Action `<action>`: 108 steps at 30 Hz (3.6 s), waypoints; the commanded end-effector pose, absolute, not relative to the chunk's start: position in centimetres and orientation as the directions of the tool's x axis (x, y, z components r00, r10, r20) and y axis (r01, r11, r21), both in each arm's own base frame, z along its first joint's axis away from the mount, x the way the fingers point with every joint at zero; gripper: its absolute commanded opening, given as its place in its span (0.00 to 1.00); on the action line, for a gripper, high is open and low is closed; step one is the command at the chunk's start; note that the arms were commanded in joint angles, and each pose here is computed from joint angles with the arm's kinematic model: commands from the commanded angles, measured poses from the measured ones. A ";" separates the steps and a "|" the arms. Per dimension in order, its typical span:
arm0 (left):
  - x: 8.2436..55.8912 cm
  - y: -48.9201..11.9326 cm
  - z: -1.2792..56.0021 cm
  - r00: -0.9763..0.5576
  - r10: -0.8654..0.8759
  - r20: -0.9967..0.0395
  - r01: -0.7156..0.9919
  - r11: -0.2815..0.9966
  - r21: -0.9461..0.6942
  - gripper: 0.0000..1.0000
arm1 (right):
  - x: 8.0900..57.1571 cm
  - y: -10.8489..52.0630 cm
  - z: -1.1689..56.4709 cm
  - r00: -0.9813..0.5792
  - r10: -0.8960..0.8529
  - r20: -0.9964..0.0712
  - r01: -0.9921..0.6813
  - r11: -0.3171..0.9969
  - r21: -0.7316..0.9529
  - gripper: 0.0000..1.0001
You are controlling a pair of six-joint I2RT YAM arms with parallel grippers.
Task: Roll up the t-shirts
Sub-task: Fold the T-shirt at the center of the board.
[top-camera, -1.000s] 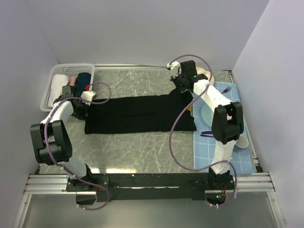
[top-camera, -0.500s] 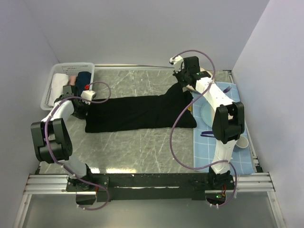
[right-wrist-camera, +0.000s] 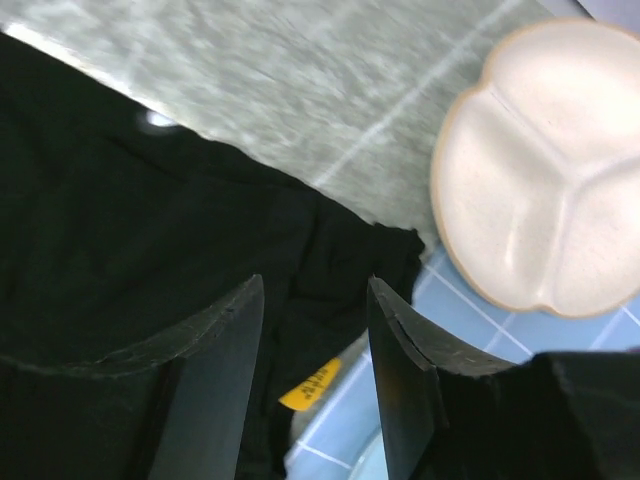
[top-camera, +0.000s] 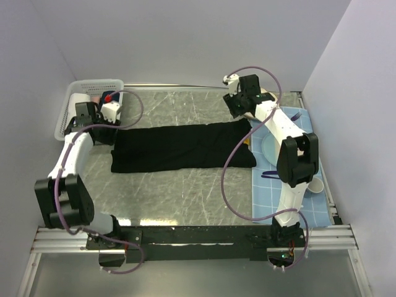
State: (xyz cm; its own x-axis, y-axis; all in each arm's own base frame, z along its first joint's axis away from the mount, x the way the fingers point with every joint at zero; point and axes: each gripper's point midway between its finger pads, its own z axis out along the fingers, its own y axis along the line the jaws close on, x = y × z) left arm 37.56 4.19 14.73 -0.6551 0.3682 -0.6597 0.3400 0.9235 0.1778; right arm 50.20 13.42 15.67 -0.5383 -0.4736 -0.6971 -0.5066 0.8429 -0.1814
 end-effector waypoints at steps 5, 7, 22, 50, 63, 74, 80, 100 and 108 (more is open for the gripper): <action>33.4 0.7 8.0 -0.664 0.511 -0.546 0.545 0.830 0.114 0.50 | 49.3 19.1 14.1 -0.566 -0.492 -0.661 -0.655 0.755 0.000 0.57; 33.4 1.0 7.2 -0.669 0.529 -0.523 0.552 0.824 0.128 0.49 | 49.9 20.3 13.2 -0.550 -0.523 -0.651 -0.685 0.728 -0.006 0.57; 32.3 2.5 0.6 -0.741 0.558 -0.374 0.543 0.825 0.155 0.45 | 47.5 28.0 7.2 -0.524 -0.625 -0.579 -0.783 0.620 0.039 0.59; 30.1 1.8 0.4 -0.756 0.537 -0.374 0.538 0.836 0.111 0.42 | 50.4 30.8 11.4 -0.554 -0.487 -0.675 -0.680 0.733 0.029 0.15; 33.1 0.1 12.0 -0.539 0.623 -0.567 0.622 0.748 0.231 0.73 | 50.9 29.1 14.9 -0.558 -0.386 -0.735 -0.600 0.800 0.035 0.53; 28.4 -0.7 10.7 0.012 0.932 -0.363 0.895 0.152 0.420 0.74 | 48.4 27.1 18.9 -0.566 -0.343 -0.750 -0.589 0.805 0.076 0.56; 30.8 0.1 8.1 0.005 0.945 -0.327 0.886 0.148 0.440 0.73 | 46.8 25.4 20.4 -0.578 -0.321 -0.750 -0.575 0.812 0.095 0.58; 30.2 1.3 3.4 -0.046 0.969 -0.244 0.944 0.122 0.307 0.70 | 45.9 23.5 20.2 -0.598 -0.313 -0.738 -0.553 0.827 0.097 0.59; 29.1 1.4 0.8 -0.028 0.982 -0.188 0.961 0.079 0.267 0.42 | 46.3 22.5 19.5 -0.622 -0.306 -0.721 -0.521 0.849 0.089 0.61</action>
